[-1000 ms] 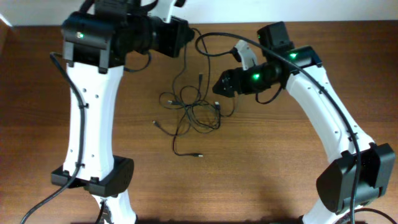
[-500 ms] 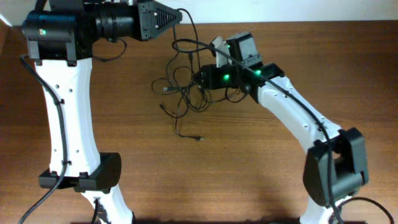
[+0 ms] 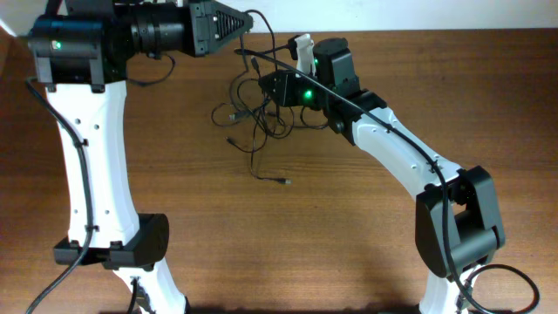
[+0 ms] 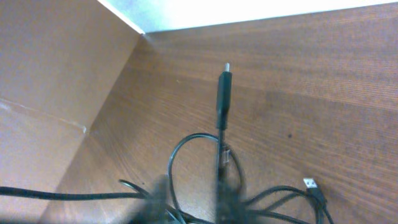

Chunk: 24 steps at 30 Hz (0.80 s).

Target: Untangle cables

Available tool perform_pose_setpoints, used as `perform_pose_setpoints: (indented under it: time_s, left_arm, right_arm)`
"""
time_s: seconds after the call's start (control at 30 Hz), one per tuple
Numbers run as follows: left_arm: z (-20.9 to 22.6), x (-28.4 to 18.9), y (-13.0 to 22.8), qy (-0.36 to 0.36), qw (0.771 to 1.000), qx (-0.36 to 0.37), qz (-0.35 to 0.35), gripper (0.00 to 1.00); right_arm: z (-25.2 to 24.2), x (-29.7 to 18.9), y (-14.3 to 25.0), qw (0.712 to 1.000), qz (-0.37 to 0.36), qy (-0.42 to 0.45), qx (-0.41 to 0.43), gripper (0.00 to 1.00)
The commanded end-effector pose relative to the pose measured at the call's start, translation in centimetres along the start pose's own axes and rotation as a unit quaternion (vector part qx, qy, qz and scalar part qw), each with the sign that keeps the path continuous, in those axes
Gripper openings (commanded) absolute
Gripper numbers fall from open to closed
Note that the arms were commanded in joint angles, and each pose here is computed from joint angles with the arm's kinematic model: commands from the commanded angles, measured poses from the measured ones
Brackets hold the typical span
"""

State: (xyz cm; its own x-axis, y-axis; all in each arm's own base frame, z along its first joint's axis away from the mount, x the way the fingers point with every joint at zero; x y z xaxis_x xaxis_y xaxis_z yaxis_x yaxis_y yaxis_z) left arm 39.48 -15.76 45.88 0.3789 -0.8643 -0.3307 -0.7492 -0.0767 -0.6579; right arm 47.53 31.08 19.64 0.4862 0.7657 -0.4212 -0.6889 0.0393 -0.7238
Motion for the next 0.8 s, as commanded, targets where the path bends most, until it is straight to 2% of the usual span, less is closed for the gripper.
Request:
perform_pose_setpoints:
  time_s: [0.0, 0.07, 0.13, 0.2, 0.27, 0.33, 0.37, 0.4, 0.43, 0.5, 0.57, 0.6, 0.63, 0.7, 0.77]
  left_arm:
    - [-0.7, -0.4, 0.0, 0.013, 1.000, 0.000, -0.001, 0.00]
    - [0.1, -0.7, -0.2, -0.008, 1.000, -0.002, -0.008, 0.00]
    - [3.5, -1.8, -0.8, -0.094, 0.995, -0.016, -0.028, 0.00]
    - [8.2, -3.7, -1.3, -0.226, 0.972, -0.030, -0.053, 0.00]
    - [12.9, -4.9, -0.6, -0.339, 0.938, -0.056, -0.044, 0.07]
    - [15.6, -4.4, 0.8, -0.368, 0.926, -0.083, -0.012, 0.11]
    - [16.9, -3.7, 1.6, -0.373, 0.924, -0.087, 0.012, 0.29]
    - [18.4, -2.4, 2.8, -0.374, 0.922, -0.091, 0.046, 0.86]
    - [19.6, -1.5, 3.5, -0.373, 0.920, -0.101, 0.065, 0.99]
    - [21.3, 0.8, 5.5, -0.365, 0.917, -0.114, 0.113, 0.99]
    - [18.2, 3.4, 6.5, -0.265, 0.949, -0.013, 0.170, 1.00]
    - [14.9, 5.2, 7.8, -0.165, 0.963, 0.061, 0.206, 1.00]
    - [13.2, 5.9, 8.5, -0.113, 0.964, 0.100, 0.219, 1.00]
    - [12.0, 7.0, 9.0, -0.084, 0.960, 0.139, 0.228, 0.95]
    - [11.6, 7.4, 9.1, -0.078, 0.958, 0.152, 0.232, 0.95]
  right_arm:
    - [-0.5, 0.0, 0.5, 1.000, 0.012, 0.000, 0.012, 0.04]
    - [-1.2, -1.0, 1.0, 0.999, 0.032, 0.003, 0.030, 0.04]
    - [-2.0, -2.8, 1.4, 0.997, 0.053, 0.025, 0.052, 0.04]
    - [-2.3, -5.9, 2.0, 0.993, 0.083, 0.050, 0.067, 0.04]
    - [-1.1, -9.1, 2.6, 0.990, 0.110, 0.066, 0.066, 0.04]
    - [-0.1, -11.6, 3.1, 0.986, 0.124, 0.088, 0.072, 0.04]
    - [0.7, -12.9, 3.1, 0.985, 0.125, 0.093, 0.073, 0.04]
    - [1.7, -14.3, 3.0, 0.985, 0.125, 0.093, 0.072, 0.04]
    - [2.7, -15.3, 2.8, 0.986, 0.121, 0.088, 0.073, 0.04]
    - [4.2, -16.3, 2.2, 0.988, 0.109, 0.069, 0.085, 0.04]
    - [4.4, -16.5, 1.3, 0.987, 0.094, 0.075, 0.106, 0.04]
    - [4.9, -16.8, 0.4, 0.988, 0.083, 0.072, 0.106, 0.04]
    - [5.4, -17.2, -0.4, 0.990, 0.076, 0.070, 0.101, 0.04]
    - [5.5, -18.3, -1.3, 0.990, 0.072, 0.093, 0.081, 0.04]
    - [3.9, -18.1, 3.0, 0.973, 0.154, 0.151, 0.082, 0.04]
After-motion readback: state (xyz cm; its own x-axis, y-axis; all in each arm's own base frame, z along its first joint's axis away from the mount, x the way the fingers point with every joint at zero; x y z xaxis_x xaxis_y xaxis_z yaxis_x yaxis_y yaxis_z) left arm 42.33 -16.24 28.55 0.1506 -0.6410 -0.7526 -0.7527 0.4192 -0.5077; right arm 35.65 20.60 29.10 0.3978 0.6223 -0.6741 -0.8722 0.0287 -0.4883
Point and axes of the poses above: each gripper's point midway between its finger pads, its own x axis out along the fingers, its own z axis along the line the jaws close on, y = z × x, the point moved 1 cm from there along -x, back along the fingers, and after that the axes turned 7 degrees about -x, right-handed, at the moved point
